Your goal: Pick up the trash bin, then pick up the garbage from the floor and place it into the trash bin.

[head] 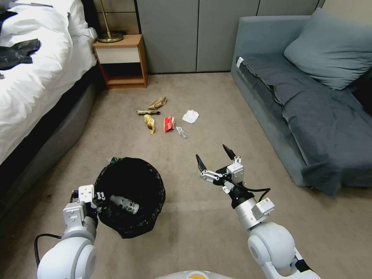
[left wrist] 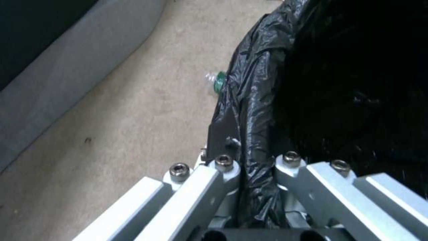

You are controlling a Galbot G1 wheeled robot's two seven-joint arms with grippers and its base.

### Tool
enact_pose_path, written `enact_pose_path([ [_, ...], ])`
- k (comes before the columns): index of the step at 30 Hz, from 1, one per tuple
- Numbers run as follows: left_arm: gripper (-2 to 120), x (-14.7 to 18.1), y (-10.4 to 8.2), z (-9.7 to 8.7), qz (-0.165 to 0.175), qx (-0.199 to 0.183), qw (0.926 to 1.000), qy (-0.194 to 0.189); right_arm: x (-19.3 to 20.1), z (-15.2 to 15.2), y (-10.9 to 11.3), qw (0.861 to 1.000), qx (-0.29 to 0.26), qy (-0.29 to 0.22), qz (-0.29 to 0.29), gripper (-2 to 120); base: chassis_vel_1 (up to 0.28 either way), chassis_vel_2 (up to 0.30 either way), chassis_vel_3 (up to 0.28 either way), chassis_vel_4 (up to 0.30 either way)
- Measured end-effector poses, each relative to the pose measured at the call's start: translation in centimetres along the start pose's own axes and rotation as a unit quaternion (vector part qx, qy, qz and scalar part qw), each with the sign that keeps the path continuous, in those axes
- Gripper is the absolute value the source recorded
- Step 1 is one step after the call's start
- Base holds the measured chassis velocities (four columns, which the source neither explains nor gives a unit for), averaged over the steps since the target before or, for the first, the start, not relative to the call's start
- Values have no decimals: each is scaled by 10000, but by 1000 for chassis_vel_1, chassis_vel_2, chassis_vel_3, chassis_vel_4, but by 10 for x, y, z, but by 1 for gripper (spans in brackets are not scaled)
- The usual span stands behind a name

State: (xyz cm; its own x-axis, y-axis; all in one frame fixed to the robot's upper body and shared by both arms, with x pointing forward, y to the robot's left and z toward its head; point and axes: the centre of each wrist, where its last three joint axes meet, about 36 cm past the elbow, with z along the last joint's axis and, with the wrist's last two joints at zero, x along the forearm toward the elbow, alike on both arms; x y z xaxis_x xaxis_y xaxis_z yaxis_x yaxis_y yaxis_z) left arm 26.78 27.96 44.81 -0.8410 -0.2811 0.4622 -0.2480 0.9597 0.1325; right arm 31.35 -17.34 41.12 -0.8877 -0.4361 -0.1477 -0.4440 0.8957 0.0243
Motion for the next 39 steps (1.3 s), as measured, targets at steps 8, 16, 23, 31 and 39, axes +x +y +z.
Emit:
enact_pose_path([
  [8,2,-2,0,1,0,2,10000,12,0,2,0,10000,-9,22,-2,100,-111,112,106,-110],
  [16,2,-2,0,1,4,2,10000,13,0,2,0,10000,-12,25,-14,100,-134,122,137,-131],
  [23,2,-2,0,1,6,6,10000,19,0,2,1,10000,-17,31,-17,100,-143,145,144,-145],
  [31,2,-1,0,1,3,6,10000,9,1,2,0,10000,-11,32,-31,100,-156,155,146,-156],
  [39,2,0,0,0,-1,3,10000,-5,1,2,0,10000,-6,37,-48,100,-150,148,144,-150],
])
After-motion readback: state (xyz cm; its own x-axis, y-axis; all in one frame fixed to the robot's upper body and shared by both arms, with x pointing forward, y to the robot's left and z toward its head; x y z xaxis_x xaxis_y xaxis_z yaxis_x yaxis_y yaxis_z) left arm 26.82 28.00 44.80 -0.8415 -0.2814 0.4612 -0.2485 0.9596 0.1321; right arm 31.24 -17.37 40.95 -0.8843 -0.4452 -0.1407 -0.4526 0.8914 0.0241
